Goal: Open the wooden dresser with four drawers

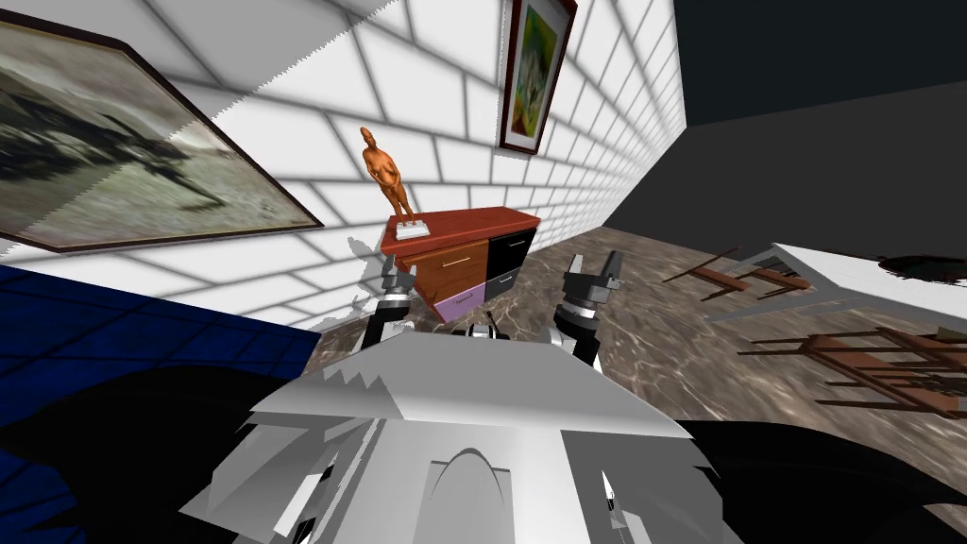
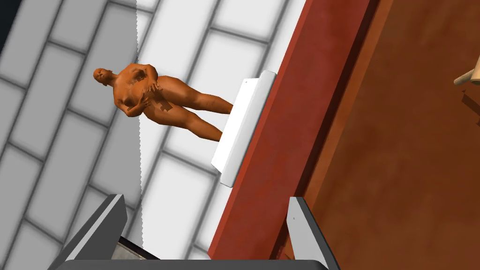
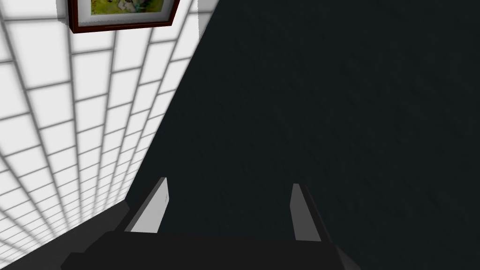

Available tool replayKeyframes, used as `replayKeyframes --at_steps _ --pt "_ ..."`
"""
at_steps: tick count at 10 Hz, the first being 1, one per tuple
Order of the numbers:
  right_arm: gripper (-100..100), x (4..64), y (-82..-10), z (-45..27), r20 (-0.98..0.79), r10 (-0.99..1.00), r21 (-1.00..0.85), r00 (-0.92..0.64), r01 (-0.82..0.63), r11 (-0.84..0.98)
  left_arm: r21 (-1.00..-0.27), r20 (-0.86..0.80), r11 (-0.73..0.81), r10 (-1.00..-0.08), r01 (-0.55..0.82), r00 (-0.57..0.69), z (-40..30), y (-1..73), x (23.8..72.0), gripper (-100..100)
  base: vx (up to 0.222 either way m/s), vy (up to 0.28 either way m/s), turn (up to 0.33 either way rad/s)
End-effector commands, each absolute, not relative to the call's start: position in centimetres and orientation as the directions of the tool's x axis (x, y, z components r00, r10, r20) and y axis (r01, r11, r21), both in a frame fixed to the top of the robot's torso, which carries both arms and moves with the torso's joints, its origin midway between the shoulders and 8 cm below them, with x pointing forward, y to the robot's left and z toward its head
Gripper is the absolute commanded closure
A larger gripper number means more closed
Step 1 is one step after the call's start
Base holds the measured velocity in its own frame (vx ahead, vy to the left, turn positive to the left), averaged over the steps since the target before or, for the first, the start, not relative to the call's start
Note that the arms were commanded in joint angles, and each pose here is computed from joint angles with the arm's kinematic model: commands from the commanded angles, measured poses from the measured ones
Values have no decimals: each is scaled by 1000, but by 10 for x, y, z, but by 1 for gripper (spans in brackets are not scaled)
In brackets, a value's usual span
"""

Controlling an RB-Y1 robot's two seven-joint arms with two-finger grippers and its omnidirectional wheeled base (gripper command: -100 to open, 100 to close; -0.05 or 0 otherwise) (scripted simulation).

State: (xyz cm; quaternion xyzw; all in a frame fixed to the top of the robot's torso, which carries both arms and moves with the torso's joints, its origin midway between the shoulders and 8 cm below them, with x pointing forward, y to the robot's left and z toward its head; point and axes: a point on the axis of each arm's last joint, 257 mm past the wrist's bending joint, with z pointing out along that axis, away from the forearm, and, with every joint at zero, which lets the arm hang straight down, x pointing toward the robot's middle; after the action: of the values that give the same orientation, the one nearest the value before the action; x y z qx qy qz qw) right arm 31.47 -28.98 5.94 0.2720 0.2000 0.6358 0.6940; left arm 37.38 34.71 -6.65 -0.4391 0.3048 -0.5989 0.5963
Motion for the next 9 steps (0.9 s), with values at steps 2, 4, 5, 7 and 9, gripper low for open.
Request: replayKeyframes --at_steps 2,4,5,7,9 --pt "0 315 -290 60 68 991 632 111 -774 43 -914 194 -131 -973 385 129 -97 369 380 -100 23 -82 110" --pt "0 315 -290 59 68 991 632 111 -774 43 -917 199 -136 -971 375 136 -102 372 381 -100 20 -38 34" --pt "0 315 -290 59 68 991 632 111 -774 43 -917 199 -136 -971 375 136 -102 372 381 -100 10 -16 -3" --pt "0 315 -290 59 68 991 632 111 -774 44 -920 206 -142 -968 364 143 -107 376 381 -100 6 -19 7" --pt "0 315 -290 59 68 991 632 111 -774 43 -920 206 -142 -968 364 143 -107 376 381 -100 5 -20 3"
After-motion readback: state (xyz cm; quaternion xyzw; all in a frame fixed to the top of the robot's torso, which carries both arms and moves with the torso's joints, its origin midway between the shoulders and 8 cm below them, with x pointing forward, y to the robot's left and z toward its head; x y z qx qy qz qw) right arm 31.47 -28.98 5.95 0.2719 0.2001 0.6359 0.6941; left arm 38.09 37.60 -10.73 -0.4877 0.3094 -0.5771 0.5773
